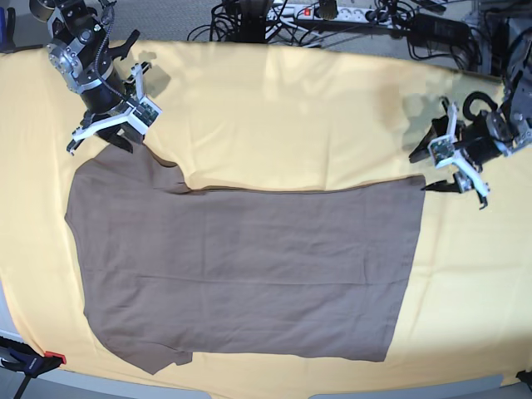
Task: Fold the T-shirt properly
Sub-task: 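Move both grippers down to the shirt's shoulder and hem corners, then grasp the shirt edge with both grippers and pull it taut, then drag the held shirt edge away from the table center with both grippers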
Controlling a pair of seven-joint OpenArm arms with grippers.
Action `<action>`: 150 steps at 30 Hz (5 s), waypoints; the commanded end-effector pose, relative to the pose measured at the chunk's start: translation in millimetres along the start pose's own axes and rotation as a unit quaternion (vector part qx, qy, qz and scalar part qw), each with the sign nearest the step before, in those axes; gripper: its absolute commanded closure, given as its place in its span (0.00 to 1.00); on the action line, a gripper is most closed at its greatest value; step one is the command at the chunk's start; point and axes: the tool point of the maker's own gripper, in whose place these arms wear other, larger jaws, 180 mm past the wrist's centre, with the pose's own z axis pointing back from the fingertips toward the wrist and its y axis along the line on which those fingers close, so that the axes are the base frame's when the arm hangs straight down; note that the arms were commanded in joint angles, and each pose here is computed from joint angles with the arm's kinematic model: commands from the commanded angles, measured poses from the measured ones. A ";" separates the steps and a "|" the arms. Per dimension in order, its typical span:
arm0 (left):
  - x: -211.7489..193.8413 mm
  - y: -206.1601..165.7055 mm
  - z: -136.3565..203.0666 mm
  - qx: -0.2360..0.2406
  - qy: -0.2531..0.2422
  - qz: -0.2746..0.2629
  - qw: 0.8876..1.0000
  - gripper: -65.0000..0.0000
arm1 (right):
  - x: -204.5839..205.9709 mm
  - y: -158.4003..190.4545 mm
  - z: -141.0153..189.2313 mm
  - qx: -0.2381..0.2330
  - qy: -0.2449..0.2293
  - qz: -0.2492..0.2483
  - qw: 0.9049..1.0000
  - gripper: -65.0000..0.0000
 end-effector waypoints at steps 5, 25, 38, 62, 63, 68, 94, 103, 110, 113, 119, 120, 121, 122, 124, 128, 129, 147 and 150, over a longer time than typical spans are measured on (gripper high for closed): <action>-18.5 19.4 -17.0 -0.007 0.030 -0.046 0.998 0.50 | 2.9 -3.3 0.4 0.000 -0.011 -0.015 1.000 0.60; -17.5 57.8 -74.0 0.018 0.042 -0.068 0.997 0.96 | -47.1 3.1 -38.8 0.053 0.052 -0.008 0.997 0.49; -9.5 82.2 -70.9 0.058 0.033 -0.048 0.997 1.00 | -75.2 -13.2 -41.8 0.032 0.089 -0.001 0.996 1.00; 19.7 20.5 -1.5 -0.117 -0.001 -0.056 0.992 1.00 | -81.8 -10.0 19.1 0.075 0.145 0.055 0.985 1.00; 20.9 13.7 3.1 -0.127 0.001 -0.063 0.990 1.00 | -82.9 -6.0 23.6 0.077 0.150 0.062 0.984 1.00; 16.0 -20.9 27.1 -0.180 0.027 -0.087 0.979 1.00 | -93.8 18.3 47.0 0.095 0.175 0.083 0.976 1.00; 41.1 -79.9 70.4 -0.280 0.018 -0.135 0.950 1.00 | -88.7 49.6 112.5 0.104 0.181 0.117 0.971 1.00; 47.3 -43.5 32.7 -0.175 0.030 -0.142 0.974 1.00 | -38.2 -10.3 65.4 0.060 0.054 0.043 0.996 1.00; 29.8 4.4 -4.4 -0.016 0.067 -0.119 0.990 1.00 | -44.8 -41.0 26.0 0.055 0.027 -0.004 0.998 1.00; 24.0 14.1 -14.6 0.021 0.072 -0.117 0.990 1.00 | -51.8 -50.5 12.5 0.063 0.022 -0.028 0.997 1.00; 25.7 20.6 -28.3 0.058 0.064 -0.097 0.992 1.00 | -51.8 -67.5 -7.5 0.064 0.006 -0.069 0.996 1.00; 26.1 23.2 -28.9 0.067 0.065 -0.101 0.990 1.00 | -51.5 -68.8 -10.7 0.064 0.003 -0.076 0.995 1.00; 25.6 28.1 -28.5 0.081 0.069 -0.104 0.989 1.00 | -51.1 -70.3 -13.9 0.064 -0.001 -0.085 0.994 1.00; 26.3 32.0 -28.1 0.092 0.069 -0.104 0.988 1.00 | -51.4 -71.1 -17.0 0.064 -0.003 -0.093 0.994 1.00; 25.7 38.0 -26.7 0.109 0.072 -0.101 0.986 1.00 | -54.1 -72.5 -22.4 0.062 -0.001 -0.104 0.993 1.00; 25.4 46.4 -24.4 0.134 0.075 -0.095 0.984 1.00 | -57.2 -78.5 -29.6 0.049 0.001 -0.121 0.991 1.00; 25.6 48.6 -23.8 0.140 0.075 -0.093 0.983 1.00 | -56.9 -80.8 -30.7 0.045 0.000 -0.124 0.991 1.00; 23.7 66.0 -17.5 0.160 0.088 -0.103 0.978 0.51 | -53.8 -112.1 -34.5 0.006 0.037 -0.132 0.991 0.40; 23.3 72.8 -11.3 0.152 0.095 -0.121 0.976 0.51 | -35.7 -101.6 -23.7 0.051 0.033 -0.096 0.994 0.41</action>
